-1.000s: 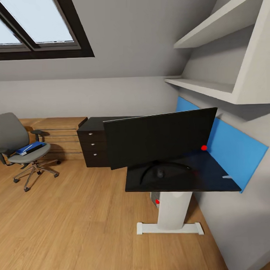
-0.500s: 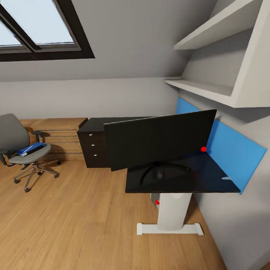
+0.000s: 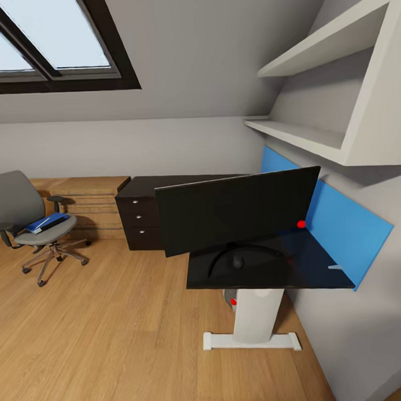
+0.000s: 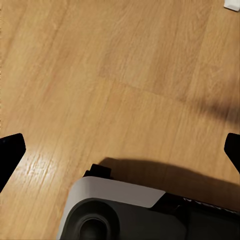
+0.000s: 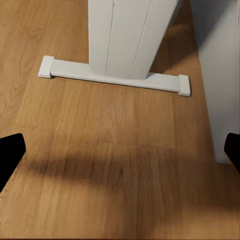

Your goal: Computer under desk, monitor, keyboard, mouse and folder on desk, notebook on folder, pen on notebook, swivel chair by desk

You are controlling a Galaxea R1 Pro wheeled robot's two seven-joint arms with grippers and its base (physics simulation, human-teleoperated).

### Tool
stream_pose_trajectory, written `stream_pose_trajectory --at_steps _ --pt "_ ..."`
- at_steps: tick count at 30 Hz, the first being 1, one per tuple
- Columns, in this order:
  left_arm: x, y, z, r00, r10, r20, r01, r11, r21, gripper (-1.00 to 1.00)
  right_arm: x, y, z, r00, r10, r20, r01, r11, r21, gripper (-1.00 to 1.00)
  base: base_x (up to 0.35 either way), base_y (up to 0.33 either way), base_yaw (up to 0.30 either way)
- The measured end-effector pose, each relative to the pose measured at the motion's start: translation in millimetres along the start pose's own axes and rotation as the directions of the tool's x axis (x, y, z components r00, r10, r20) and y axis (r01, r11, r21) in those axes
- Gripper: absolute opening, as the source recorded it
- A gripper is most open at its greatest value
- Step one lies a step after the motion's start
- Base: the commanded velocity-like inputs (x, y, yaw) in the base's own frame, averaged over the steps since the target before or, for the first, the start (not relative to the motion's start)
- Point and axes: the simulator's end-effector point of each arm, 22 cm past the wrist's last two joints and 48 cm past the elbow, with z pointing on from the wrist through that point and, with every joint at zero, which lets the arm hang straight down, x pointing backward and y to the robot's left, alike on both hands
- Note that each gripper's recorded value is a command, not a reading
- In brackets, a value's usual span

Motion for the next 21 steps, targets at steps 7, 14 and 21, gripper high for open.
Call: stream_pose_trajectory --at_steps 7,14,21 --pt "-4 1 -8.1 1.0 0.0 0.0 0.0 1.0 -0.001 1.0 -57 8 14.2 0.994 0.034 0.104 -0.034 0.999 -0.003 1.0 0.0 0.0 0.0" --pt "-7 1 -16.1 1.0 -0.001 0.0 0.001 1.0 -0.002 1.0 -99 24 27.4 0.993 0.062 0.102 -0.061 0.998 -0.014 1.0 0.0 0.0 0.0" --pt "-9 2 -23.8 1.0 -0.001 -0.001 0.001 1.0 -0.002 1.0 -128 31 33.5 0.995 0.065 0.074 -0.064 0.998 -0.022 1.0 0.0 0.0 0.0"
